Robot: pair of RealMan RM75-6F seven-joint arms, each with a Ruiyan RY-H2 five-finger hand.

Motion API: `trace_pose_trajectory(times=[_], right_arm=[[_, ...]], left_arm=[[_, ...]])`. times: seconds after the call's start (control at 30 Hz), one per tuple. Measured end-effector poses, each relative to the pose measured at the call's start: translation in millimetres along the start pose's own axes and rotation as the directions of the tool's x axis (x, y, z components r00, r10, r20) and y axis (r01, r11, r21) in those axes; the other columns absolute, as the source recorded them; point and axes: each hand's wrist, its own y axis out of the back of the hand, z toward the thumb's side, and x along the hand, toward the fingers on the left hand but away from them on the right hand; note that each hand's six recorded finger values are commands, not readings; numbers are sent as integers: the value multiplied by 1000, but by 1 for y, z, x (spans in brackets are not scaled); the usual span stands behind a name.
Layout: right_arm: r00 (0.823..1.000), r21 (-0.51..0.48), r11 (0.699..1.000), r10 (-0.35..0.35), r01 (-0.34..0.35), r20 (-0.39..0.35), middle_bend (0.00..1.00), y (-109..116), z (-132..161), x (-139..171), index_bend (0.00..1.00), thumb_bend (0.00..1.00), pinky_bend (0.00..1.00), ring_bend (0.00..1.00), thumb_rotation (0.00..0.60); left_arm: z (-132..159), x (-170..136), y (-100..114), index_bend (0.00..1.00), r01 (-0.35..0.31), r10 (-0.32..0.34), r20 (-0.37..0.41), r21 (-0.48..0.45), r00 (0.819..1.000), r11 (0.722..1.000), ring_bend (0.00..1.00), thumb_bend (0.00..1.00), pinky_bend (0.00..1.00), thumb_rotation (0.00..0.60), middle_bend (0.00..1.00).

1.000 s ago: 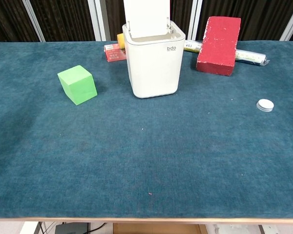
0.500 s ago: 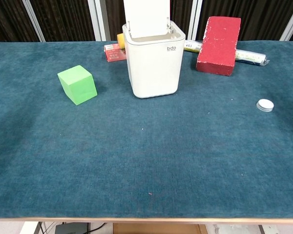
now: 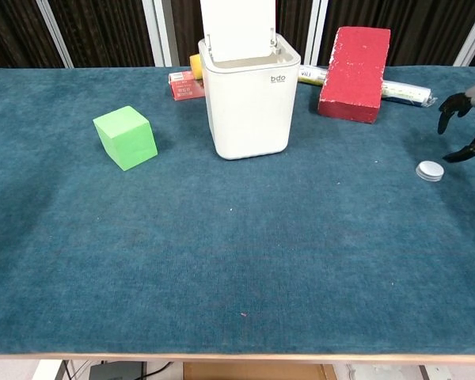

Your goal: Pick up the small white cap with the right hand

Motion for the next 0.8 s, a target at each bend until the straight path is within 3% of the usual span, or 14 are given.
trace_pose_trajectory(times=[0.4,0.8], right_arm=[[1000,24,999,24,-24,-2,137,-22,11,-7,391,73,251,159,600],[1000,25,1000,9,-9,0,138,-26,14,-12,472,115,251,159,600]], left_arm=[[2,0,-3,166,9,-9,1,11,1000,1000,30,162,6,600,144],[1,0,-3,166,12,-12,-3,13,1000,1000,30,161,6,600,144]])
